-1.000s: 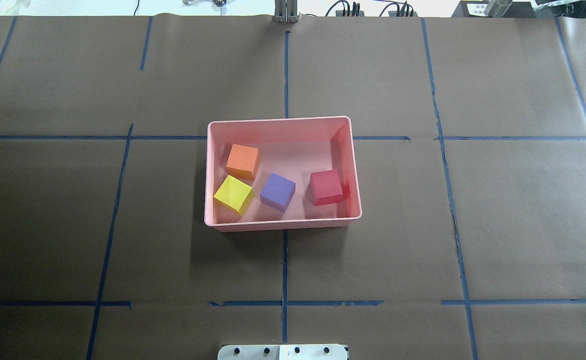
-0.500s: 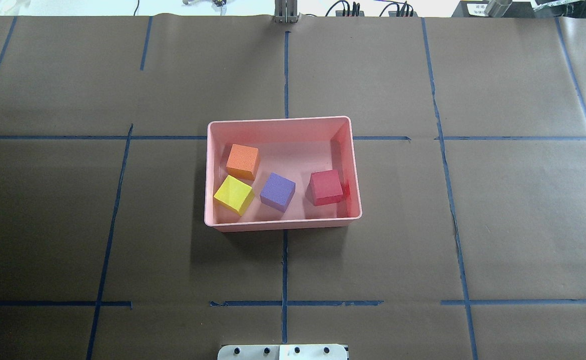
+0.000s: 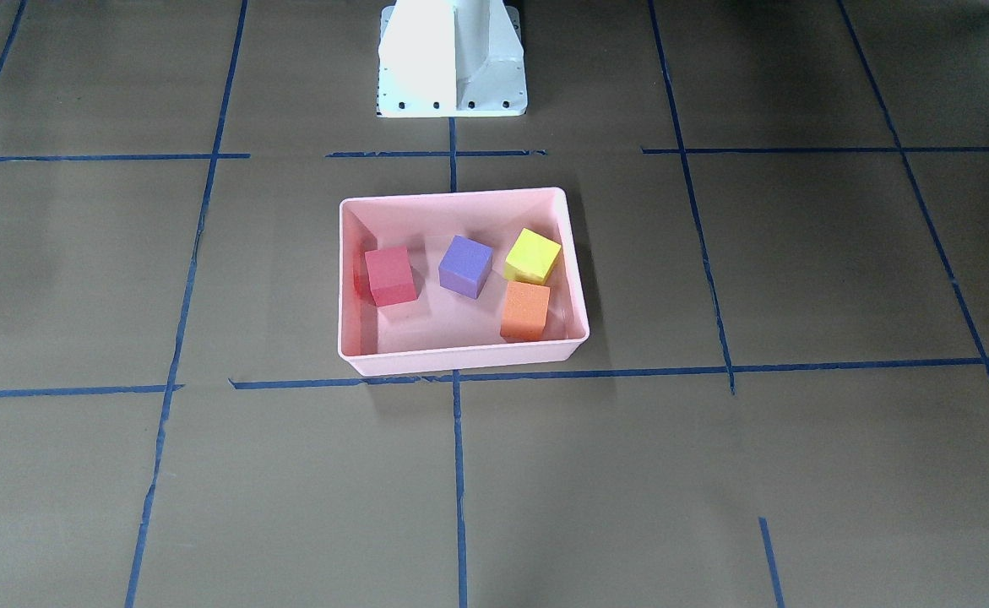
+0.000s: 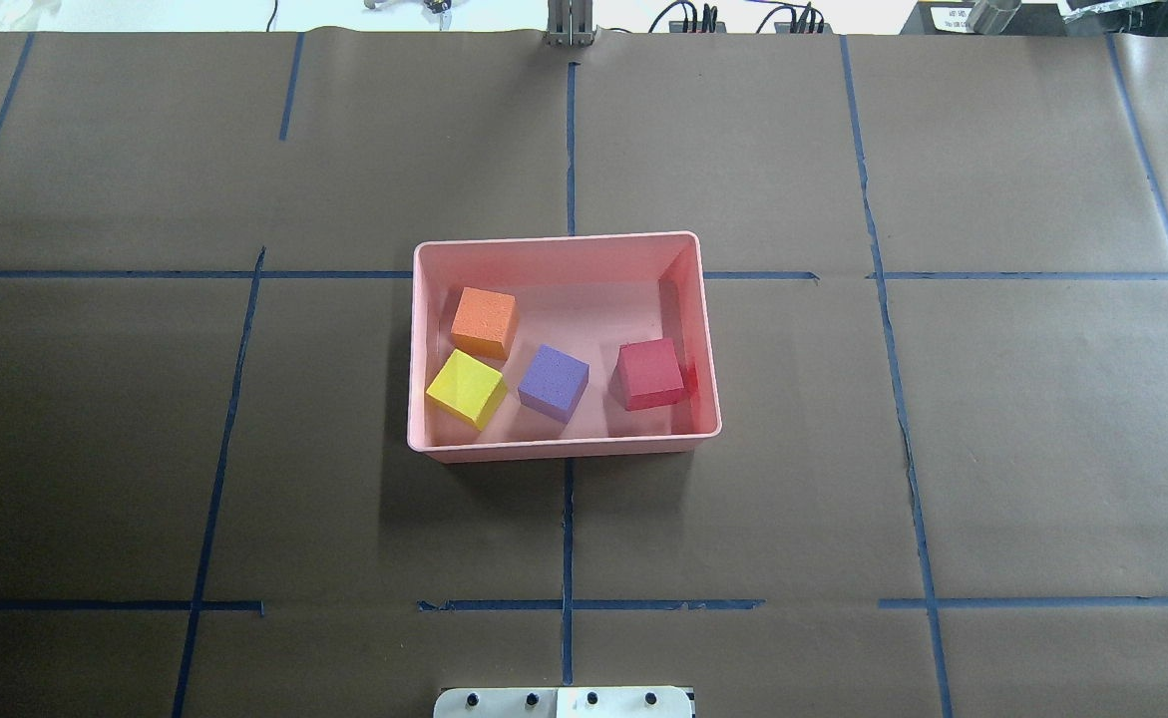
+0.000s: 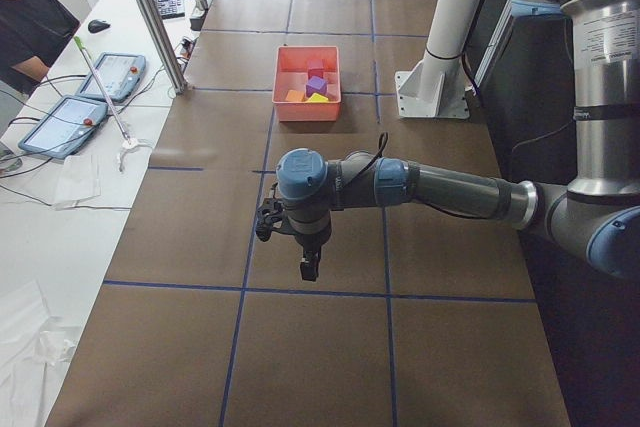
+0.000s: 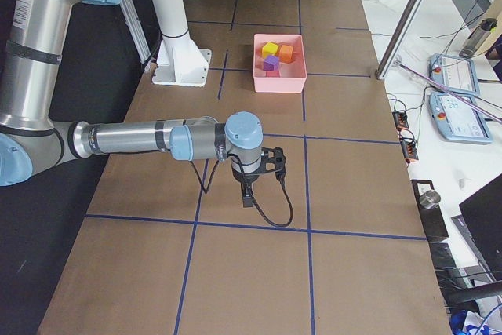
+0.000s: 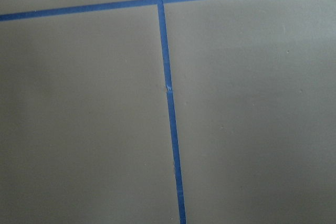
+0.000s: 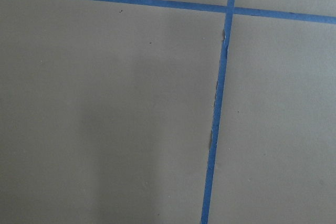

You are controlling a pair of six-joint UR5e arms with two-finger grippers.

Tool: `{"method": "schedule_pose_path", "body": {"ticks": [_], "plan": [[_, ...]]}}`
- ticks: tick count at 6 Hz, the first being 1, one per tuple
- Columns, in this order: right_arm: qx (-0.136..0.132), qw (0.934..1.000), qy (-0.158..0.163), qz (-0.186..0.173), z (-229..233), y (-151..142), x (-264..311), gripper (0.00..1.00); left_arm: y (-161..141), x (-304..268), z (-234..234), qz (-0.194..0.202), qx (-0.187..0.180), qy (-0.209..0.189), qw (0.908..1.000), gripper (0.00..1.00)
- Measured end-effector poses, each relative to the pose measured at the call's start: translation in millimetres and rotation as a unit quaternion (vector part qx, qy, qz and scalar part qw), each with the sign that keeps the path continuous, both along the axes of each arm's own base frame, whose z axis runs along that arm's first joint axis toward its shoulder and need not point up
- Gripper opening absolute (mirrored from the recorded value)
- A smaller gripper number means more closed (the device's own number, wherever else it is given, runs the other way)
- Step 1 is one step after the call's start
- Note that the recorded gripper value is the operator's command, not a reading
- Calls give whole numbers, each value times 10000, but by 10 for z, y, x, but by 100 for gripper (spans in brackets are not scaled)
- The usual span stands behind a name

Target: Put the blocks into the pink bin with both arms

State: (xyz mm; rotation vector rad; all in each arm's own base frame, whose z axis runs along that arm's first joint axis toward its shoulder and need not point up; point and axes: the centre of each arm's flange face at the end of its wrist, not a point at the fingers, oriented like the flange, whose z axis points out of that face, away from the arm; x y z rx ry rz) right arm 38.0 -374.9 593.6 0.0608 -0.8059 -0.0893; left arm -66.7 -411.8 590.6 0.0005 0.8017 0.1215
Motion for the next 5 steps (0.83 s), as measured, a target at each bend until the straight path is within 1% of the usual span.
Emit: {"method": "schedule_pose_path", "body": {"ticks": [2, 5], "plan": [[-101, 9999, -120, 61, 56, 123, 46, 100, 15, -4, 20, -1, -50, -8, 10000, 100], [-125, 9995, -185, 213, 53, 190, 152, 100, -51, 2, 68, 6, -202, 15, 9998, 100]]}}
